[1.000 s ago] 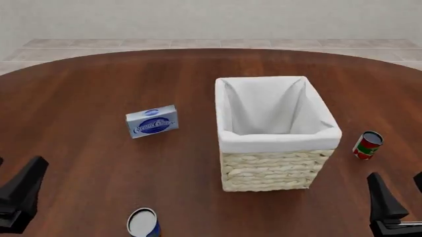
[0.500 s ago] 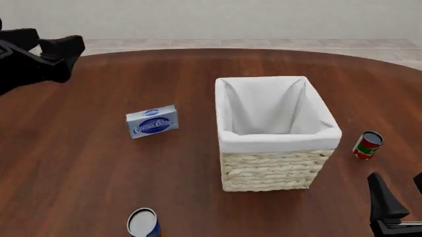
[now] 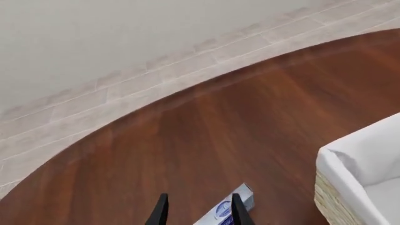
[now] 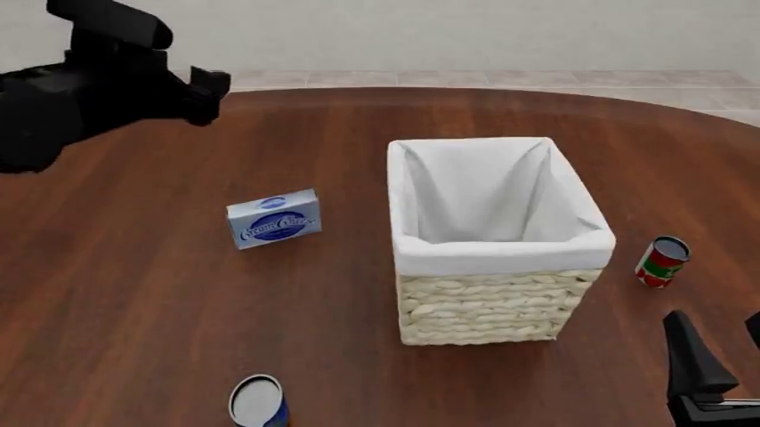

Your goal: Pick up the cream cheese box, and put it in the basket.

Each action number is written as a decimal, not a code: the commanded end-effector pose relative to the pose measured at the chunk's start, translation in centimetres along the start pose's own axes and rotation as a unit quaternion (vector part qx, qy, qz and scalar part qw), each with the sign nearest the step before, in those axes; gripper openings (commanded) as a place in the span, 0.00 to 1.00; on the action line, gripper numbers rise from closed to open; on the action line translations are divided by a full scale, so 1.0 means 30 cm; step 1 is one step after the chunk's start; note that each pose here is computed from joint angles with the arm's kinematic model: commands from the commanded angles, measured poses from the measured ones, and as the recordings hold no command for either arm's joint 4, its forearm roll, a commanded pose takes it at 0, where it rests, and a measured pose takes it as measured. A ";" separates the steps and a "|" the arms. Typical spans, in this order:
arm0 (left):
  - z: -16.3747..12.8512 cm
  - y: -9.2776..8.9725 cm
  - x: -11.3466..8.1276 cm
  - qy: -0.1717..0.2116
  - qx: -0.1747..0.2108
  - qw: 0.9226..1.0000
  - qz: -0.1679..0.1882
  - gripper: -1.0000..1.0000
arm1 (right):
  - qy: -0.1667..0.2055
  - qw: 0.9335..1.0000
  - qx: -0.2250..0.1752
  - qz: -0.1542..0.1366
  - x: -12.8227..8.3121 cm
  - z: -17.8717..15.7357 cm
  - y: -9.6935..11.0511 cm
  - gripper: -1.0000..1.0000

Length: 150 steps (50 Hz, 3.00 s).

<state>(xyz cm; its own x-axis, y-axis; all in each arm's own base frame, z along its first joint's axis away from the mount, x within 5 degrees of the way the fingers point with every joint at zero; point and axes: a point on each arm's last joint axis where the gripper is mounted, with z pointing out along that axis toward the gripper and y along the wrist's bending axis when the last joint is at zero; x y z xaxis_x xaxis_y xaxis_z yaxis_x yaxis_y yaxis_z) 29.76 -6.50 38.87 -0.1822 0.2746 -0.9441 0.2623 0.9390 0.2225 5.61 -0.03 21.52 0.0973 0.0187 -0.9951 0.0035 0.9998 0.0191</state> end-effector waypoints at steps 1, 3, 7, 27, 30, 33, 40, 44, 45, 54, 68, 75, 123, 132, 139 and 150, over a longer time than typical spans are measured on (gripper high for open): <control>0.150 -0.006 0.049 0.045 0.011 0.997 0.058 1.00 | 0.001 1.000 -0.001 0.003 0.000 0.000 0.000 1.00; 0.168 -0.010 0.060 0.050 0.014 0.996 0.075 1.00 | 0.001 1.000 -0.001 0.003 0.001 0.000 0.000 1.00; 0.201 -0.020 0.072 0.064 0.023 0.993 0.095 1.00 | 0.001 1.000 -0.001 0.004 0.001 0.000 0.000 1.00; 0.278 -0.089 0.114 0.107 0.073 0.972 0.197 1.00 | 0.004 1.000 -0.001 0.007 0.002 0.001 0.001 1.00; 0.297 -0.083 0.139 0.116 0.078 0.963 0.231 1.00 | 0.005 1.000 -0.001 0.009 0.003 0.001 0.000 1.00; 0.320 -0.059 0.130 0.123 0.075 0.959 0.244 1.00 | 0.005 1.000 -0.001 0.009 0.003 0.001 0.000 1.00; 0.350 -0.102 0.176 0.154 0.113 0.936 0.296 1.00 | 0.007 1.000 -0.001 0.010 0.004 0.002 0.001 1.00; 0.375 -0.091 0.124 0.150 0.112 0.935 0.300 1.00 | 0.007 1.000 -0.003 0.009 0.004 0.002 0.001 1.00; 0.375 -0.090 0.124 0.150 0.112 0.935 0.300 1.00 | 0.007 1.000 -0.003 0.009 0.004 0.002 0.001 1.00; 0.310 -0.238 0.107 0.138 0.175 0.906 0.360 1.00 | 0.004 1.000 0.002 0.008 0.003 0.001 -0.001 1.00; 0.434 -0.120 0.129 0.181 0.160 0.896 0.374 1.00 | 0.006 1.000 0.002 0.008 0.003 0.001 -0.001 1.00; 0.439 -0.089 0.183 0.198 0.167 0.881 0.397 1.00 | 0.002 1.000 0.005 0.009 0.001 0.000 -0.002 1.00; 0.487 -0.154 0.336 0.240 0.205 0.866 0.388 1.00 | 0.005 1.000 0.004 0.009 0.003 0.001 -0.002 1.00; 0.511 -0.137 0.376 0.246 0.203 0.864 0.390 1.00 | 0.006 1.000 0.004 0.010 0.003 0.001 -0.002 1.00; 0.526 -0.167 0.395 0.251 0.210 0.865 0.381 1.00 | -0.004 1.000 0.007 0.004 -0.002 0.000 -0.003 1.00; 0.544 -0.160 0.431 0.254 0.210 0.862 0.385 1.00 | -0.019 1.000 0.005 0.000 -0.011 -0.001 -0.002 1.00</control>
<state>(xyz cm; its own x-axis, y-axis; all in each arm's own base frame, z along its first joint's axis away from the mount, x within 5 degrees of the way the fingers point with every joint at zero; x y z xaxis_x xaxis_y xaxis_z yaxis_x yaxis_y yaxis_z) 41.44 -10.68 22.50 -0.1611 0.9385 -0.3054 0.7859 0.3092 0.5354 5.59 -0.10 21.65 0.1138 0.0253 -0.9932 0.0150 0.9995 0.0271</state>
